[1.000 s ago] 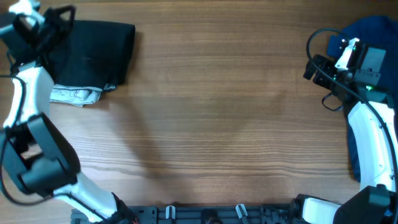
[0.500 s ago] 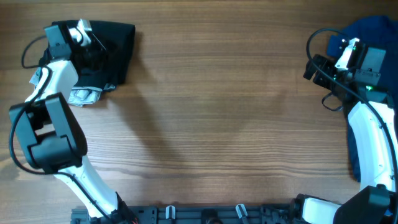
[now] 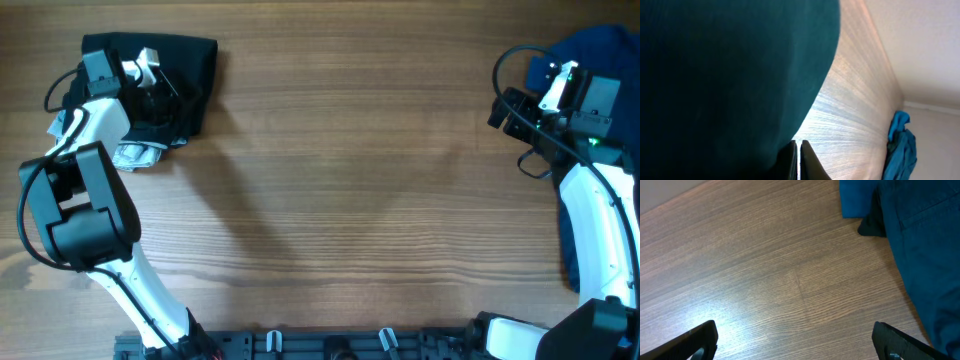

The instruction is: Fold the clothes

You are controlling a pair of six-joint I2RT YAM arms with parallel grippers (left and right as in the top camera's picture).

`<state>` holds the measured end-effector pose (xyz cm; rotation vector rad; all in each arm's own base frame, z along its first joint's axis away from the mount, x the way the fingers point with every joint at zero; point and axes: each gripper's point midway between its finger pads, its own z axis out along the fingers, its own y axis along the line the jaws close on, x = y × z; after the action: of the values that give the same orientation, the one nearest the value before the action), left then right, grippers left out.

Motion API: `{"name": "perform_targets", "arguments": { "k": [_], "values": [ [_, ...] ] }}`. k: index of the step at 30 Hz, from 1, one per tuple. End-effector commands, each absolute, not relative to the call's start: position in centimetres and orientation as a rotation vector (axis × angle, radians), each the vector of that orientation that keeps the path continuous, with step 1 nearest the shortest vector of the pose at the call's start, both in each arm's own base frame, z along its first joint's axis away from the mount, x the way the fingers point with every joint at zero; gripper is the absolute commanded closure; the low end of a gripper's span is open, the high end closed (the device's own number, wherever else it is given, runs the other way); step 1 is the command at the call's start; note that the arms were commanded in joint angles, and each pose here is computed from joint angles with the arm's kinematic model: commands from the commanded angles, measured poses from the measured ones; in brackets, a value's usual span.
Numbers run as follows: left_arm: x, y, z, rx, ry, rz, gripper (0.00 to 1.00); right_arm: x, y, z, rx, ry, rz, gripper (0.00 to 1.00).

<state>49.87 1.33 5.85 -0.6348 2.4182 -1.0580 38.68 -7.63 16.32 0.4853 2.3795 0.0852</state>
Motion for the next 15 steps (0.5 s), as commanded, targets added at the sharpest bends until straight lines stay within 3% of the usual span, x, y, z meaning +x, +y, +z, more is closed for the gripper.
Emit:
{"name": "perform_targets", "arguments": {
  "k": [1,5,8,10,15],
  "values": [
    [49.0,3.3,3.0,-0.696,2.484,-0.853,0.96,38.5,-7.9,16.7,0.469,2.372,0.055,0.00],
    [48.5,4.2,2.0,-0.722,2.479,-0.826,0.96,38.5,-7.9,16.7,0.469,2.373,0.055,0.00],
    [49.6,2.9,4.3,-0.626,2.388,-0.998,0.96,38.5,-7.9,16.7,0.469,2.373,0.055,0.00],
    [51.2,1.6,9.1,-0.547,2.212,-1.236,0.96,38.5,-7.9,16.7,0.469,2.372,0.055,0.00],
    [53.8,2.1,17.9,-0.453,1.940,-1.337,0.96,38.5,-7.9,16.7,0.469,2.372,0.055,0.00]
  ]
}}
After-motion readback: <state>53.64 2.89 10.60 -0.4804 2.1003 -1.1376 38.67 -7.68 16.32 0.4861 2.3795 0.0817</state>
